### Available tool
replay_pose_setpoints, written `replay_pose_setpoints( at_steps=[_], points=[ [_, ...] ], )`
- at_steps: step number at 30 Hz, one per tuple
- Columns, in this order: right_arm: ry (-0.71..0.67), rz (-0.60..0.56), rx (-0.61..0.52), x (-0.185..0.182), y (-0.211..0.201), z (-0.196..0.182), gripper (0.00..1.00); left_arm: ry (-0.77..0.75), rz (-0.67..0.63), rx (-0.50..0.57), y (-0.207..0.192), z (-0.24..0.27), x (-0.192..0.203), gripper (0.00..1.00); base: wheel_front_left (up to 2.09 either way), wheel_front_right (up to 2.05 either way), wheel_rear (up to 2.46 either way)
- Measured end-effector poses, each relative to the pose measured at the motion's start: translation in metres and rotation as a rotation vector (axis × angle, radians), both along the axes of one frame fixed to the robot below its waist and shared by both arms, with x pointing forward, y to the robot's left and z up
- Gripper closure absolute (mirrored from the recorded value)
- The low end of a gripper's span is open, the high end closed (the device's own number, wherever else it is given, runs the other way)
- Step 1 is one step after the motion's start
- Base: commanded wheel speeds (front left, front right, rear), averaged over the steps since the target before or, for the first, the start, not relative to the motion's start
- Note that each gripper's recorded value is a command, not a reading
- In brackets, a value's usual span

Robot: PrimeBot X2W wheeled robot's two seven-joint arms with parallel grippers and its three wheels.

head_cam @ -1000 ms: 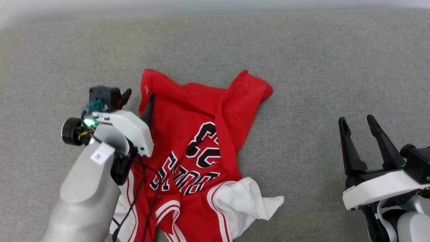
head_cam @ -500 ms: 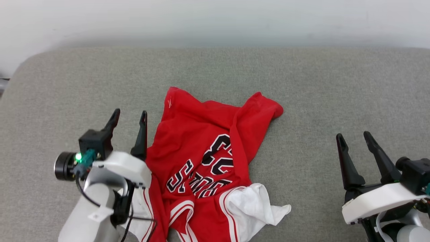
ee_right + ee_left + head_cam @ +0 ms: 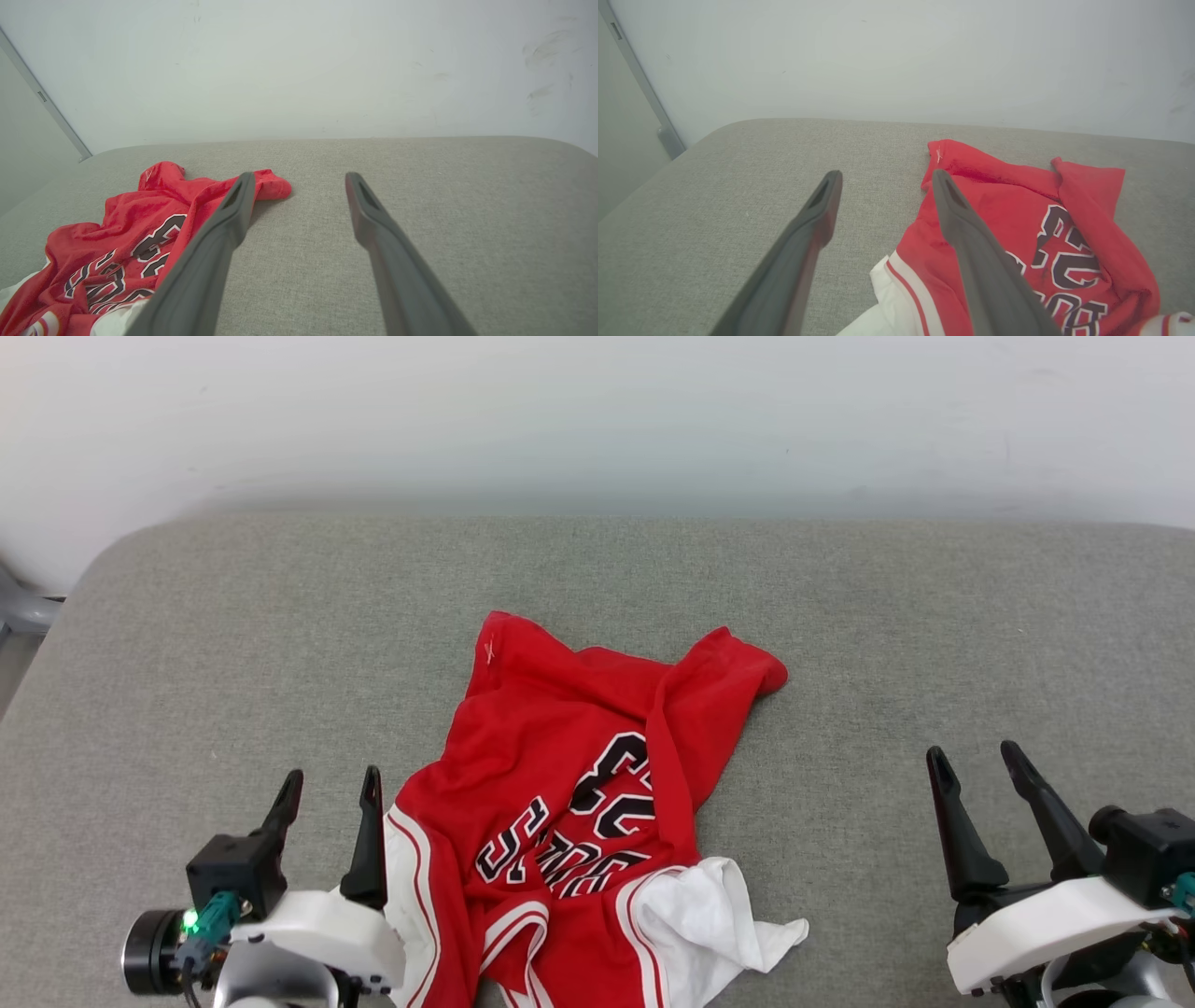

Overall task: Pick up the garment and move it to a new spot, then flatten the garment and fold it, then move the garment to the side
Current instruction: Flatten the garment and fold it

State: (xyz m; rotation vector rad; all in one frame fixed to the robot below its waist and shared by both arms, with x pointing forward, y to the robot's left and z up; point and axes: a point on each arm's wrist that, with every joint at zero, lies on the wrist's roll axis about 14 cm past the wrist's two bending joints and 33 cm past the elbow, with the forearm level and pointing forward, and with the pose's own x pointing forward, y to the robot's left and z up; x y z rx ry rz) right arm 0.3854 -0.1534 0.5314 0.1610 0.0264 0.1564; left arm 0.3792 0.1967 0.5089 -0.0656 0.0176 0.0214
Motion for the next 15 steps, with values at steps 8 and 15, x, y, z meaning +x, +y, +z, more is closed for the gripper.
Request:
replay_pose_setpoints(
  at_steps=[8,15],
  points=[
    [0.177,0.069,-0.019,-0.013,0.019,-0.036,0.00,0.004,0.016,-0.018,-0.001,0.006,-0.016,0.00,0.00,0.00,0.00],
    [0.500,0.276,-0.149,-0.043,0.053,-0.094,0.00,-0.064,-0.001,-0.027,-0.008,0.025,-0.018,0.00,0.00,0.00,0.00]
  ],
)
